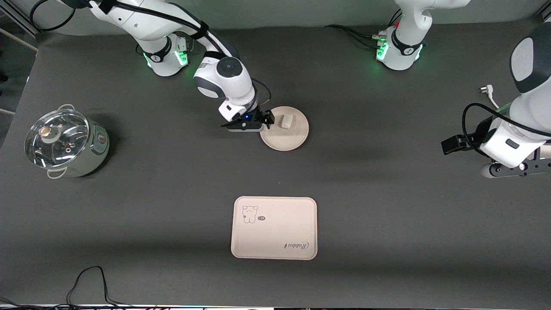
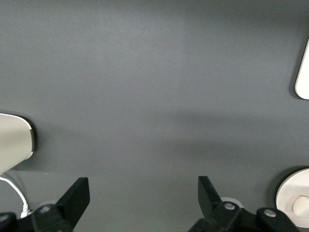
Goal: Place bun in plate and plate on tray
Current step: 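Grasp the plate rim with the right gripper, then lift and carry the plate with the right gripper onto the tray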
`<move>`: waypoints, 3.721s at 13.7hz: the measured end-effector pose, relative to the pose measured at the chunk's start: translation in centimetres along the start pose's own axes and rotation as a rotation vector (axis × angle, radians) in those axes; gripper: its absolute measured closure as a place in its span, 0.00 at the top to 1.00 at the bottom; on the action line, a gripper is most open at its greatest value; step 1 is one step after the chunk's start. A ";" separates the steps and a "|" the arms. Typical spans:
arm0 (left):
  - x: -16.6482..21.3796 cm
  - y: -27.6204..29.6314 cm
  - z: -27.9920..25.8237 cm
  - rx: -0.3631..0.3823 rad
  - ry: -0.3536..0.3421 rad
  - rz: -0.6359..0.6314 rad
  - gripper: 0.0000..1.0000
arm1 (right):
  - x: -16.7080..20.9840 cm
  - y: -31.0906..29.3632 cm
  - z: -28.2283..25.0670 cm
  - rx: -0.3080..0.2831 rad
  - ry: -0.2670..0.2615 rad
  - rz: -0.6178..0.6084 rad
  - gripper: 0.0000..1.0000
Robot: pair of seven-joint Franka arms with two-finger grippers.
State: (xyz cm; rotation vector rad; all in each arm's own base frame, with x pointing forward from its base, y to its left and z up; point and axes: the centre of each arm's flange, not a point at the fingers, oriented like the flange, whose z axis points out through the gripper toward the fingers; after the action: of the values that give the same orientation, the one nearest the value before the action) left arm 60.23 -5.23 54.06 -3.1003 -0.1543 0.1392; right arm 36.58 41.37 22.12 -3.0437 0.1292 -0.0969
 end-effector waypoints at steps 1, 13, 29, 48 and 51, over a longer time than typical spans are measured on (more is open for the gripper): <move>0.2 -0.5 -0.1 -0.002 0.010 -0.009 1.00 | -0.2 0.0 0.5 -0.005 0.005 -0.003 0.98; -0.2 -3.9 -2.0 -0.009 0.074 -0.055 1.00 | -0.8 -0.6 4.5 -0.012 0.039 0.001 0.37; -2.5 -1.6 -2.3 0.000 0.024 -0.017 1.00 | 8.6 -1.0 -0.2 0.020 0.082 0.123 0.04; -3.0 -2.6 -1.4 0.012 -0.039 -0.033 1.00 | 30.4 5.3 -6.1 0.209 0.090 0.139 0.04; -3.0 -2.8 -1.4 0.012 -0.041 -0.035 1.00 | 30.2 4.5 -2.3 0.249 0.078 0.145 0.04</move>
State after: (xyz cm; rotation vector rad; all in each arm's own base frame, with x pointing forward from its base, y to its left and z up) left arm 57.16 -2.81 55.77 -3.0822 -0.2078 0.2014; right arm 66.10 34.06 25.74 -2.7731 0.3180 -0.2040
